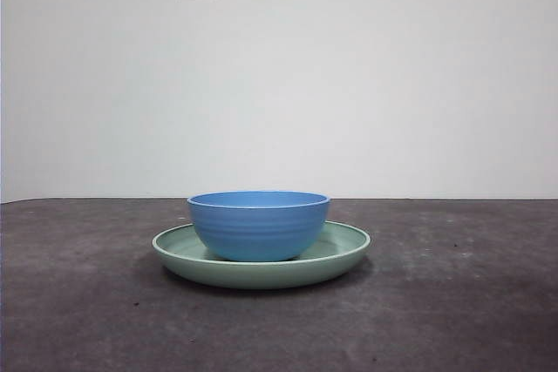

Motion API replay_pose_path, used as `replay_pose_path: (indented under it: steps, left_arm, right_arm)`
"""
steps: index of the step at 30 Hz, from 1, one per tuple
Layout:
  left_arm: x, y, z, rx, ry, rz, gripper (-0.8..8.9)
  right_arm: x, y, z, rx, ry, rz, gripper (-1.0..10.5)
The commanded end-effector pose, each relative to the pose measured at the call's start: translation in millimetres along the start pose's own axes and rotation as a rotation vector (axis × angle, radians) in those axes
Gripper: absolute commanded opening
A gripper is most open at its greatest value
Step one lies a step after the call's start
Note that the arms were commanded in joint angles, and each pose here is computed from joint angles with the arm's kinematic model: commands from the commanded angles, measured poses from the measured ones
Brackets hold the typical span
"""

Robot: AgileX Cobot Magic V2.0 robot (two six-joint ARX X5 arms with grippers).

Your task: Pick up the blue bowl, put it on the green plate, put it on desk

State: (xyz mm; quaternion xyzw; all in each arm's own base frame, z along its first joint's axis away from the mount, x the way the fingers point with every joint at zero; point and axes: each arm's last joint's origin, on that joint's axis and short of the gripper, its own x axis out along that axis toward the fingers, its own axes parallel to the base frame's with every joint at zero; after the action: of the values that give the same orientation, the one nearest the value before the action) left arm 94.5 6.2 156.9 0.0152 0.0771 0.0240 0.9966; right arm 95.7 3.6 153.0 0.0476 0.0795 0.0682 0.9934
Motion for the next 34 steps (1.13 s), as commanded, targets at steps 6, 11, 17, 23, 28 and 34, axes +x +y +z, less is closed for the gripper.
replay_pose_path:
  steps: [6,11,17,23,28,34]
  left_arm:
    - [1.9,0.0,-7.1,-0.005,0.026,0.005,0.10]
    - [1.9,0.0,-7.1,-0.005,0.026,0.005,0.10]
    - [1.9,0.0,-7.1,-0.005,0.026,0.005,0.10]
    - [1.9,0.0,-7.1,-0.005,0.026,0.005,0.10]
    - [1.9,0.0,-7.1,-0.005,0.026,0.005,0.10]
    - [1.9,0.0,-7.1,-0.005,0.026,0.005,0.10]
  right_arm:
    - [0.3,-0.2,-1.0,0.021,-0.004,0.000,0.1]
    - [0.3,-0.2,-1.0,0.021,-0.004,0.001,0.1]
    - [0.3,-0.2,-1.0,0.021,-0.004,0.001,0.1]
    - [0.3,-0.2,-1.0,0.021,-0.004,0.001,0.1]
    - [0.3,-0.2,-1.0,0.021,-0.004,0.001,0.1]
    - [0.3,-0.2,-1.0,0.021,-0.004,0.001,0.1]
